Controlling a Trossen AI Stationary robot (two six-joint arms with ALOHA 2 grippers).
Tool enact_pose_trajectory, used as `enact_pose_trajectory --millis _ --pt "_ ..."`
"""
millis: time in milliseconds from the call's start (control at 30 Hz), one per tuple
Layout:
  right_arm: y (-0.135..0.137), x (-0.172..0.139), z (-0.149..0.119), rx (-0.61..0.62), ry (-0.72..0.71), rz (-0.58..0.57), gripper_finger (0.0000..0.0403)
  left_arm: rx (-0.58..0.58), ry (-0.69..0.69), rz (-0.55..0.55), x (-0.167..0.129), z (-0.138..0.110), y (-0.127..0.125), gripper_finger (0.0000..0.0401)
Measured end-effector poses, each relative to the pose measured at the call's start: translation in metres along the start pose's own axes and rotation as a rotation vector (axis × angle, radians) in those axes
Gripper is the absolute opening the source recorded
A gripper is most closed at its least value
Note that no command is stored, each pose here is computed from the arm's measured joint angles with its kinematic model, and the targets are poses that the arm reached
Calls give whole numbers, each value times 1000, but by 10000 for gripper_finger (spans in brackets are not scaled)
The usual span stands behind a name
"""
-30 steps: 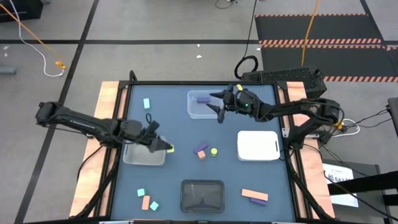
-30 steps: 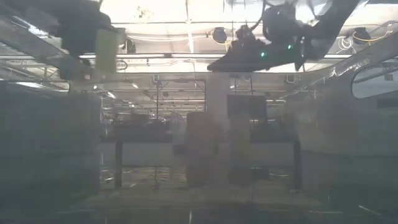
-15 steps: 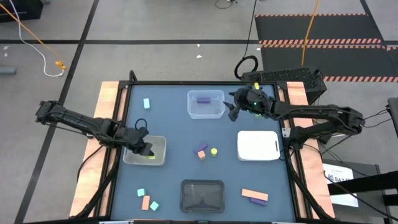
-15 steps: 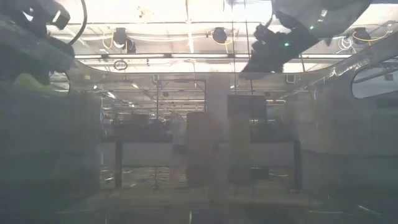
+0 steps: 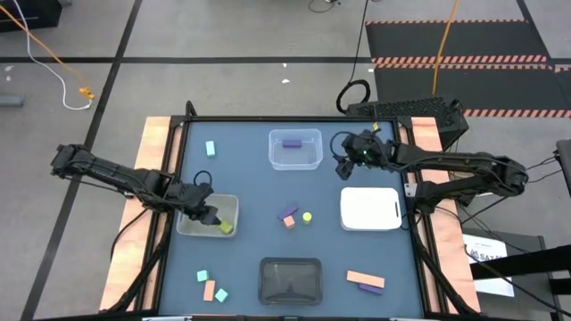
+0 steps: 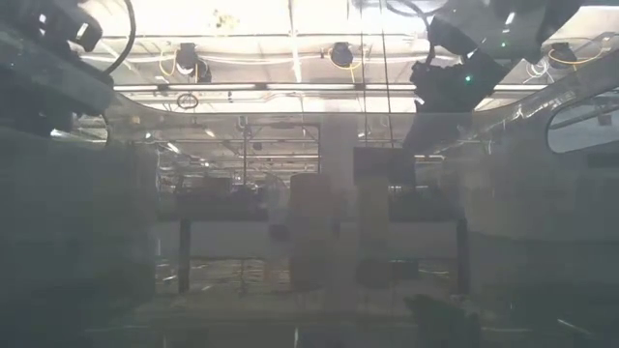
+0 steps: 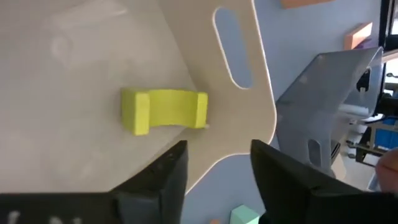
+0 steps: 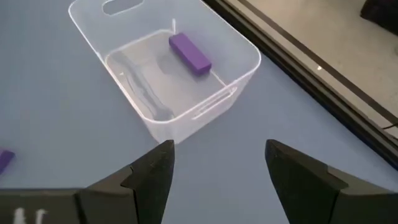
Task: Sort & place blocks by color
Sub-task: Put the top light yellow block into the gray bin
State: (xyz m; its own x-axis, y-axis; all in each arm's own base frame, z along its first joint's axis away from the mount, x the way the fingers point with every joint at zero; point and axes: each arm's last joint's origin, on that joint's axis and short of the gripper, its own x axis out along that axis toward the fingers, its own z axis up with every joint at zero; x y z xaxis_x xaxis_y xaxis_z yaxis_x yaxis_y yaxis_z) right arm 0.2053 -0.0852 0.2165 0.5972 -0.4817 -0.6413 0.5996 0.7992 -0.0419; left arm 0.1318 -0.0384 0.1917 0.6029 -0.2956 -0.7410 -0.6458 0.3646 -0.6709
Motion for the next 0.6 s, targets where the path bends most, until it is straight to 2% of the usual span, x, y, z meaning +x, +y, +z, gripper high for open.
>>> enact_pose_trajectory --millis 167,300,467,600 --pt "-10 1 1 21 -3 -90 242 19 -34 -95 -3 4 -11 208" --pt "-24 2 2 52 27 -150 242 111 -87 -184 -19 10 -33 211" --pt "-37 -4 13 86 72 -198 242 310 -311 -230 -47 20 -60 211" --pt "-49 -9 6 252 189 -252 242 413 -485 -218 -60 26 -71 212"
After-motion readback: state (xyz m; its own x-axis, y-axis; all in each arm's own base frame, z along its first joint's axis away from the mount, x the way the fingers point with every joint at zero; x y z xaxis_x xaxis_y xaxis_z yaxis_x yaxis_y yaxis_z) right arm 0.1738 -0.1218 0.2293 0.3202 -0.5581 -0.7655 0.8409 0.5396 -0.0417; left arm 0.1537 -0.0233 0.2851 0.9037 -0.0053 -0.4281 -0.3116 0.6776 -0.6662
